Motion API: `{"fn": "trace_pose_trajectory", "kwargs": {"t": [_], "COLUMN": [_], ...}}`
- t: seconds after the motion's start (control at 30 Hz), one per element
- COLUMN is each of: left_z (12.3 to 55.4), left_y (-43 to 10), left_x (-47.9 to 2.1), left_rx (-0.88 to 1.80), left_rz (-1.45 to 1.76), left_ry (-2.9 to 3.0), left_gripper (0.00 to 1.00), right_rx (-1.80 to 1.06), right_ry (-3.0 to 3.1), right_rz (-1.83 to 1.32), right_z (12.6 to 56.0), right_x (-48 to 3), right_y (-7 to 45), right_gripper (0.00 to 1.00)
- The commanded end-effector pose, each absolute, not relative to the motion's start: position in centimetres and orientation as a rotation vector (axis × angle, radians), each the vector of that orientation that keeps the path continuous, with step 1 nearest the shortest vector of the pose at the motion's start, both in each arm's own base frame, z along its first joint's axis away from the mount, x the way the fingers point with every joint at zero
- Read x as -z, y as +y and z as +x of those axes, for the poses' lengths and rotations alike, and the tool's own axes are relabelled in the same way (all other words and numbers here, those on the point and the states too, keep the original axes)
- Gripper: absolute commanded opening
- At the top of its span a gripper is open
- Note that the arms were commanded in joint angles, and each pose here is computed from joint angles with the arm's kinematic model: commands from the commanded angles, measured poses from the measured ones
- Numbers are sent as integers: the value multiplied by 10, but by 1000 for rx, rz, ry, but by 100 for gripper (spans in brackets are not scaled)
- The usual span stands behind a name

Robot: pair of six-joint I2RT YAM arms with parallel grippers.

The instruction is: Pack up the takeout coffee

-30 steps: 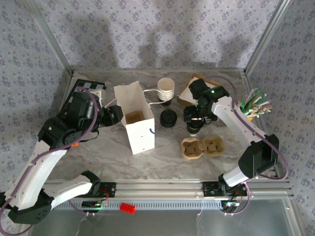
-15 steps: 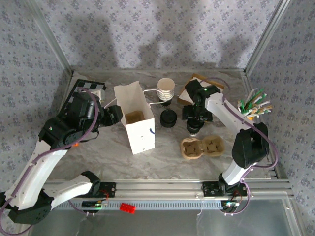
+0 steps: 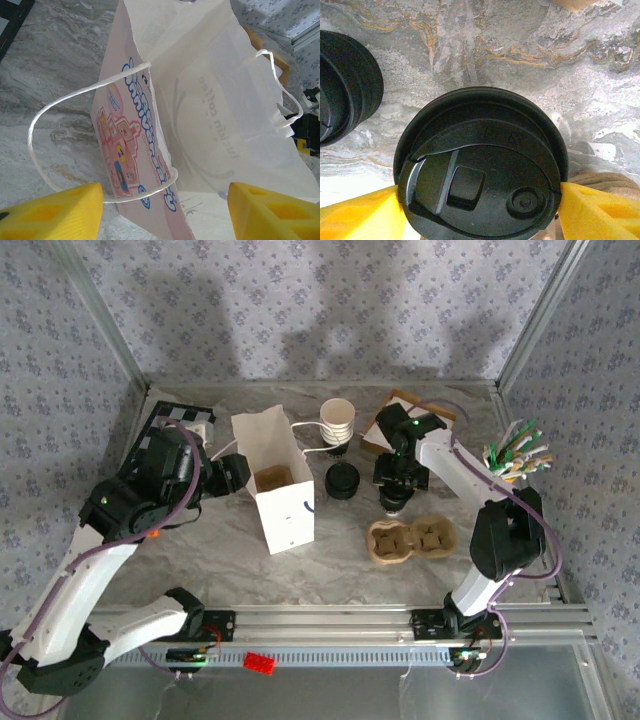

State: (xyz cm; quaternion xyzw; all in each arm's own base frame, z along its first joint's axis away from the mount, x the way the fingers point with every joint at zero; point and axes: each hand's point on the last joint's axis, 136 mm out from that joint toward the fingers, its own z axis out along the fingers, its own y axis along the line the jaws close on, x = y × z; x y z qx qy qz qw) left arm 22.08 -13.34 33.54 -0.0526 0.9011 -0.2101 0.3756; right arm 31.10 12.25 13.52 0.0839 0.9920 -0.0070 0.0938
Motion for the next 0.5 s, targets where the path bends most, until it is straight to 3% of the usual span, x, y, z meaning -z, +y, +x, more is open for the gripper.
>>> {"fn": "trace_pose_trajectory", "kwargs": {"t": [0.0, 0.47], "left_z": [223, 221], "left_y": [-132, -125], "left_x": [-340, -340], "left_rx": [533, 531], "left_rz": [-132, -146], "left_ry": [2280, 2267], "left_gripper": [67, 69], "right_rx": [106, 45], "right_ry": [2942, 2850], "right_rz": [364, 638], "right_z": [308, 305], "right_x": [-133, -146], "right_y": [113, 147], "right_gripper": [75, 71]}}
